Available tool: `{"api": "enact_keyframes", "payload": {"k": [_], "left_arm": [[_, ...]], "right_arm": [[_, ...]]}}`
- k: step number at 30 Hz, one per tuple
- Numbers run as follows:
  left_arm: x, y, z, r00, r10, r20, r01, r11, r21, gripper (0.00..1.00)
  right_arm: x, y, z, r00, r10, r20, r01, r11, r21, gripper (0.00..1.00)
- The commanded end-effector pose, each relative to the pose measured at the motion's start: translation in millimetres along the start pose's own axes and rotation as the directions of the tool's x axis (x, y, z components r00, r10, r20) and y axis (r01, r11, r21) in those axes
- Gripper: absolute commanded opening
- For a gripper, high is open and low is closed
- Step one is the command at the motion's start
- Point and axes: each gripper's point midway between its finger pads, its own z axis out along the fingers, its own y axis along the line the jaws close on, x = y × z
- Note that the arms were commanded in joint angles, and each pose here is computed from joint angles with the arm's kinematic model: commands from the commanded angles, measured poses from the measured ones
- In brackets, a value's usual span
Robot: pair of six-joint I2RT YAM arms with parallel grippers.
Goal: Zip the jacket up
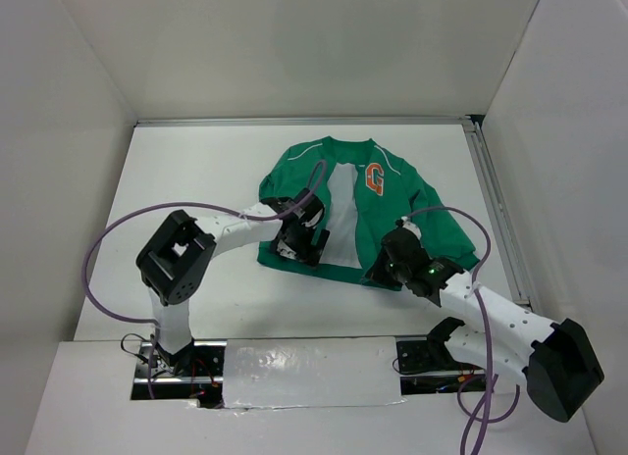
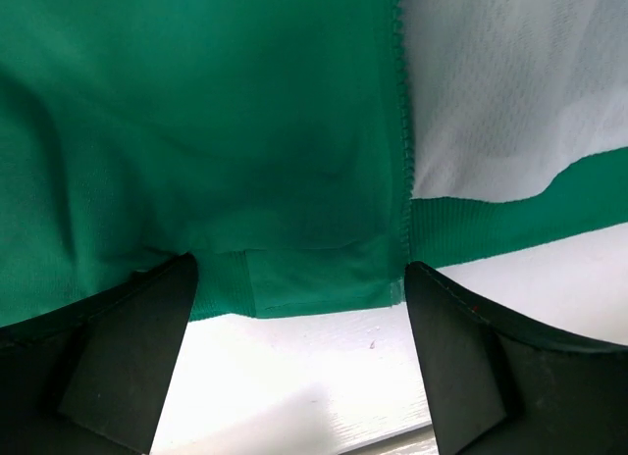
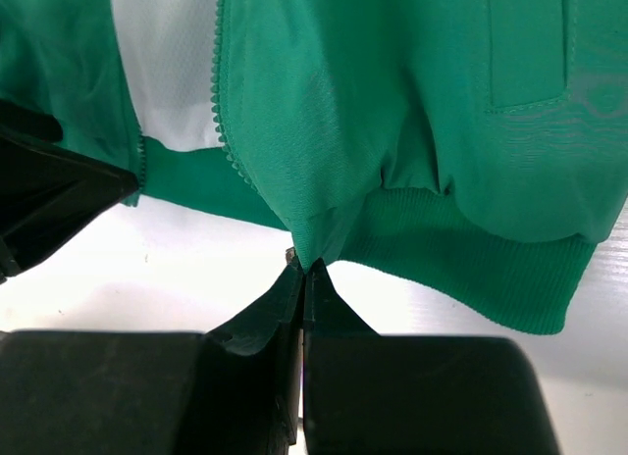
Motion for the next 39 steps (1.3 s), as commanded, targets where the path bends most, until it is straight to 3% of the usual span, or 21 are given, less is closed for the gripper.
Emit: {"api": "enact_keyframes", "payload": {"k": [1,6,10,17,23,30,32,34,39], "left_arm": [[3.5,4.3,13.1,0.999,0.008,-0.032,-0.009,0.999,-0.040,0.99],[8.3,9.9,21.3,0.998,-0.042,-0.054,0.038,0.996,-0.084,0.98],[15.0,20.8,26.3,0.993,-0.088,-0.077,0.072,0.979,-0.193,0.89],[17.0,19.1,22.7,0.991,-0.115,-0.071,0.099,0.975,-0.198,0.36],[0.0,-1.9,-4.5,0.997,-0.081,-0.018,0.080,0.994,-0.081,0.31],[-11.9,-18.3,-46.5,0.996,-0.065,0.057,0.063,0.998,0.031,0.36],[-12.7,-17.7,-54.4,0.994,-0.079,0.077,0.075,0.996,0.042,0.23],[-8.9,-14.6,-57.6,0.993,-0.100,0.069,0.097,0.995,0.036,0.20],[1.9,-11.3,-67.1,0.991,-0.122,0.062,0.118,0.992,0.051,0.24]], "right_arm": [[-6.7,5.7,2.4,1.000,-0.015,0.027,0.016,0.998,-0.053,0.00],[-6.2,4.9,4.7,1.000,-0.006,0.014,0.007,0.998,-0.063,0.00],[-7.2,0.6,6.1,1.000,0.002,0.017,-0.001,0.999,-0.049,0.00],[-6.9,-4.8,8.1,1.000,0.009,0.012,-0.009,0.999,-0.034,0.00],[-7.9,-15.2,13.5,0.999,0.035,0.007,-0.035,0.999,0.003,0.00],[-6.7,-42.0,33.3,0.991,0.129,-0.045,-0.123,0.986,0.108,0.00],[-5.3,-48.5,36.5,0.984,0.162,-0.067,-0.153,0.980,0.127,0.00],[-3.1,-60.5,40.3,0.977,0.198,-0.080,-0.181,0.967,0.177,0.00],[-0.3,-66.7,46.8,0.963,0.235,-0.129,-0.207,0.958,0.196,0.00]]}}
